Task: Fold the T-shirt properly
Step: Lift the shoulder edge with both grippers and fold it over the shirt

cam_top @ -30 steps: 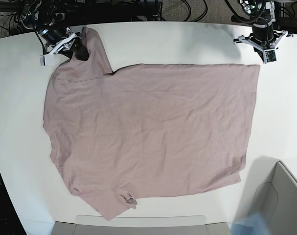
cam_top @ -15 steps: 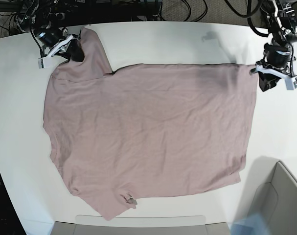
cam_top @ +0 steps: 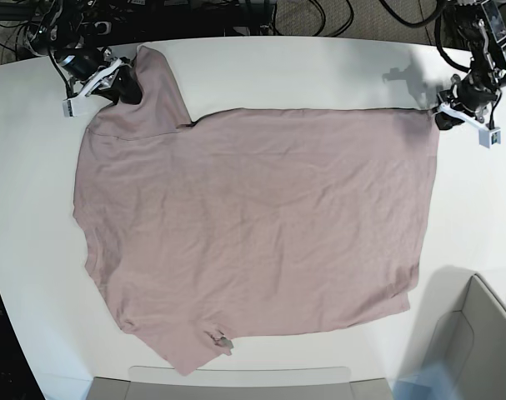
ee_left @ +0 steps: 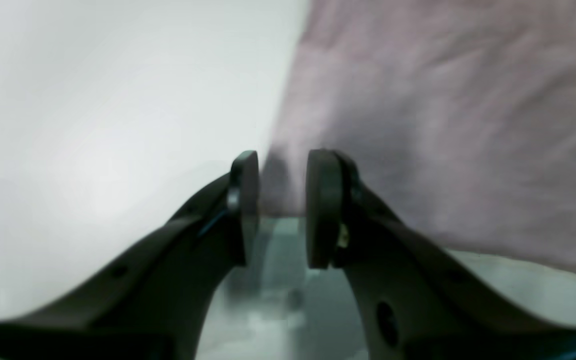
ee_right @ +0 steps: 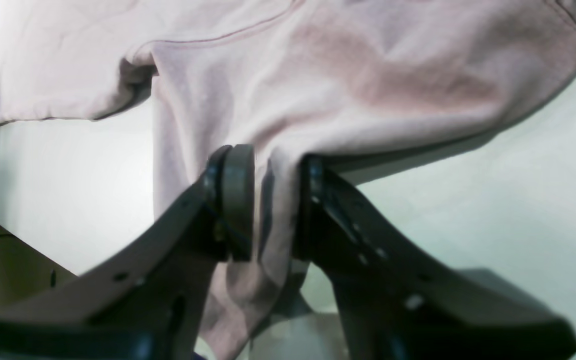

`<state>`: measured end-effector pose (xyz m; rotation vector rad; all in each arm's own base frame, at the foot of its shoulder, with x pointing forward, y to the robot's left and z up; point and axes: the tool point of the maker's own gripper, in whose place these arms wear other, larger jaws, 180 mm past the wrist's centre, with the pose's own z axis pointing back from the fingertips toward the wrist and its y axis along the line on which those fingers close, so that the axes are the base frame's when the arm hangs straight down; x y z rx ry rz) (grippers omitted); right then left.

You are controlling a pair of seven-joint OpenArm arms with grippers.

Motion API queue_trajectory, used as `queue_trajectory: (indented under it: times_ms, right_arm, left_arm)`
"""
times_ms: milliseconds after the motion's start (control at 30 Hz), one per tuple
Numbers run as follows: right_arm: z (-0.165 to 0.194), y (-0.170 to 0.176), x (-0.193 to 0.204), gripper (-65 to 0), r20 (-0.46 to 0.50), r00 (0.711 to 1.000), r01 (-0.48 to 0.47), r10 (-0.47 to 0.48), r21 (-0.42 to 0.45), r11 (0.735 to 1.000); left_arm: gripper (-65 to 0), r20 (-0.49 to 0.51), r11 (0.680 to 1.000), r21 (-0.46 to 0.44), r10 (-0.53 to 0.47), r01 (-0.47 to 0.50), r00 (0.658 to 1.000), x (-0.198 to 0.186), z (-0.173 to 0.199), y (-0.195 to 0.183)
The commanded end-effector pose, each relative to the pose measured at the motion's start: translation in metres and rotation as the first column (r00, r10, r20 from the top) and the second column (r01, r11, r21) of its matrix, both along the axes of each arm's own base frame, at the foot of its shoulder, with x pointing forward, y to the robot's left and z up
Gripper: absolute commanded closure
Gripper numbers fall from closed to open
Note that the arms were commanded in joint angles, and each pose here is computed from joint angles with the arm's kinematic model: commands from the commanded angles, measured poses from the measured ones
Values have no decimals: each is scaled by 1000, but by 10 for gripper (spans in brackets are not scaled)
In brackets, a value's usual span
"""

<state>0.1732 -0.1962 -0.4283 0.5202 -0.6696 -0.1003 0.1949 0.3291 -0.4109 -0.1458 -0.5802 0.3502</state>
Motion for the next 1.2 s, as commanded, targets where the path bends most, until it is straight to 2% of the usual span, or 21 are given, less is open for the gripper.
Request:
queue_trajectory:
  times_ms: [0,100,333,467,567,600,667,900,967,1167]
  right_arm:
    - [-21,-8,-29,-163,-143,988,-78,65,-87,993]
    - [-21,-8,-29,-163,-143,988,-78,65,-87,993]
    - [-22,-8,-29,-163,-144,987,-78,65,-87,993]
    - [-20,-8,-23,-163,-132,989,-78,66,-88,993]
    - [-20,-8,-24,-140,-134,989,-78,66,-87,993]
    - [-20,-7,-24,-111,-134,989,-80,68,-86,993]
    - [-20,-6,-23,-8,-134,988,-86,74,-85,993]
    - [-17,-15,-24,0,-136,987,-98,82,-112,989]
    - [-12,-21,-28,0,-134,987,-110,91,-141,984]
    - [21,-21,-32,0,-78,987,-154,139,-233,960]
  left_arm:
    - [-180,34,1000,5,-22,22,999,10,6,0]
    - [-180,7,998,3,-57,57,998,10,-6,-6]
    - [-180,-21,999,-23,-32,31,999,2,-25,-5]
    - [-174,-10,996,-43,-78,77,997,17,-25,-21]
    - [-115,-19,994,-49,-96,95,995,16,-30,-28]
    - [-78,-20,995,-50,-92,91,996,15,-30,-28]
    - [0,-33,995,-54,-81,79,996,12,-34,-26]
    - [0,-55,996,-55,-78,75,995,-2,-39,-25]
    - [0,-29,996,-36,-81,80,996,0,-28,-23]
    - [0,25,1000,8,-2,2,1000,-14,-1,-1]
